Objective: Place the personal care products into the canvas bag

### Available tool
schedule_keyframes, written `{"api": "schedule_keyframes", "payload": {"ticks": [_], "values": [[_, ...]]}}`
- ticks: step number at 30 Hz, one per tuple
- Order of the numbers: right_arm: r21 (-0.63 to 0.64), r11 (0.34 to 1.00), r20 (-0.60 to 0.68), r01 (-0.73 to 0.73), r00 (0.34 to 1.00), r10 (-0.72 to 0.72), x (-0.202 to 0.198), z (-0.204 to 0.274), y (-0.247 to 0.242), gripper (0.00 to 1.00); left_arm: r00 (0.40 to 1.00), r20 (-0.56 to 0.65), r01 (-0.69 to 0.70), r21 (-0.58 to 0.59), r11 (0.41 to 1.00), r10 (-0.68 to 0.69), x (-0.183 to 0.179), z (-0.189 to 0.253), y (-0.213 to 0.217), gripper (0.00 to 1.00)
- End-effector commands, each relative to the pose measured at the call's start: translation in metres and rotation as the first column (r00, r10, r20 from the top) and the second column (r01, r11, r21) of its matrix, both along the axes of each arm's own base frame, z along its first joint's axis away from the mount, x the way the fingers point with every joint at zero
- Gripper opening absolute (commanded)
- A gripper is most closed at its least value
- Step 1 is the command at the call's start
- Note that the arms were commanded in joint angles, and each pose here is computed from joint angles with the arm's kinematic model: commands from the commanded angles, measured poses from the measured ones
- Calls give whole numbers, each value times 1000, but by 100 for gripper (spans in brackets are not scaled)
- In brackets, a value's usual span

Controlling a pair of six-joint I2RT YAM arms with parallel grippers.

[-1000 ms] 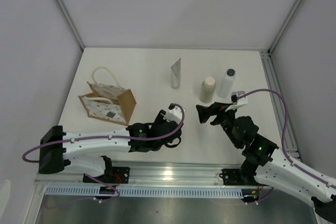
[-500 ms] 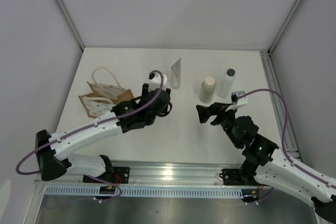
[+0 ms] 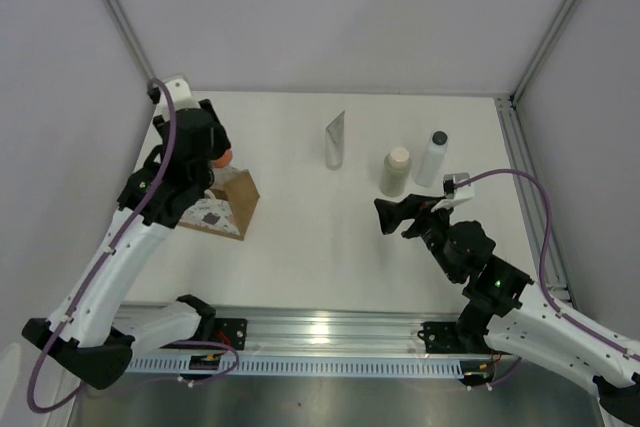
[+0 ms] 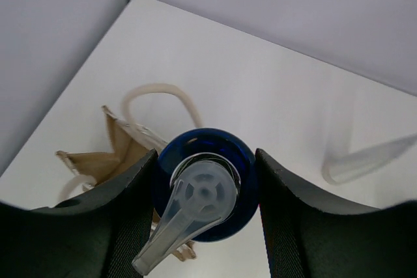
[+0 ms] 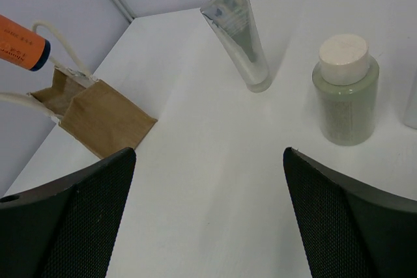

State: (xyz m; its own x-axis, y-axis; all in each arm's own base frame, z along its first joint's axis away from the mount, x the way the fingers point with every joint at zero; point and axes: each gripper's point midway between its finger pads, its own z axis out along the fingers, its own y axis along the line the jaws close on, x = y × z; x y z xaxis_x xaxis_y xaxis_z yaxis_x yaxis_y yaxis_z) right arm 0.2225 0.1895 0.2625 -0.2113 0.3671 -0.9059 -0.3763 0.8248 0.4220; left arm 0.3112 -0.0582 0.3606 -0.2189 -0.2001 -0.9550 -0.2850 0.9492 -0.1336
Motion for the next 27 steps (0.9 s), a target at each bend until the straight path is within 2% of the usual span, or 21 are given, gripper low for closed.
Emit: {"api": "schedule_keyframes", "payload": {"ticks": [1,9,13,22,27], "values": [[62,998,30,4,1000,-6,-1,26,-2,99,997,54,-61,-38,997,63,4,12,34,0],[61,998,31,6,1000,-7,0,25,-2,99,988,-14,-153,13,988,153,26,-24,69,0],[59,998,31,7,999,-9,0,25,-2,99,987,-46,-151,19,988,152,31,-47,69,0],[66,998,33,5,999,-8,-1,27,-3,99,991,-50,-124,36,992,125,42,-57,65,1],[68,998,34,4,999,-6,-2,27,-4,99,985,-102,-136,58,989,141,49,-77,68,0]]}}
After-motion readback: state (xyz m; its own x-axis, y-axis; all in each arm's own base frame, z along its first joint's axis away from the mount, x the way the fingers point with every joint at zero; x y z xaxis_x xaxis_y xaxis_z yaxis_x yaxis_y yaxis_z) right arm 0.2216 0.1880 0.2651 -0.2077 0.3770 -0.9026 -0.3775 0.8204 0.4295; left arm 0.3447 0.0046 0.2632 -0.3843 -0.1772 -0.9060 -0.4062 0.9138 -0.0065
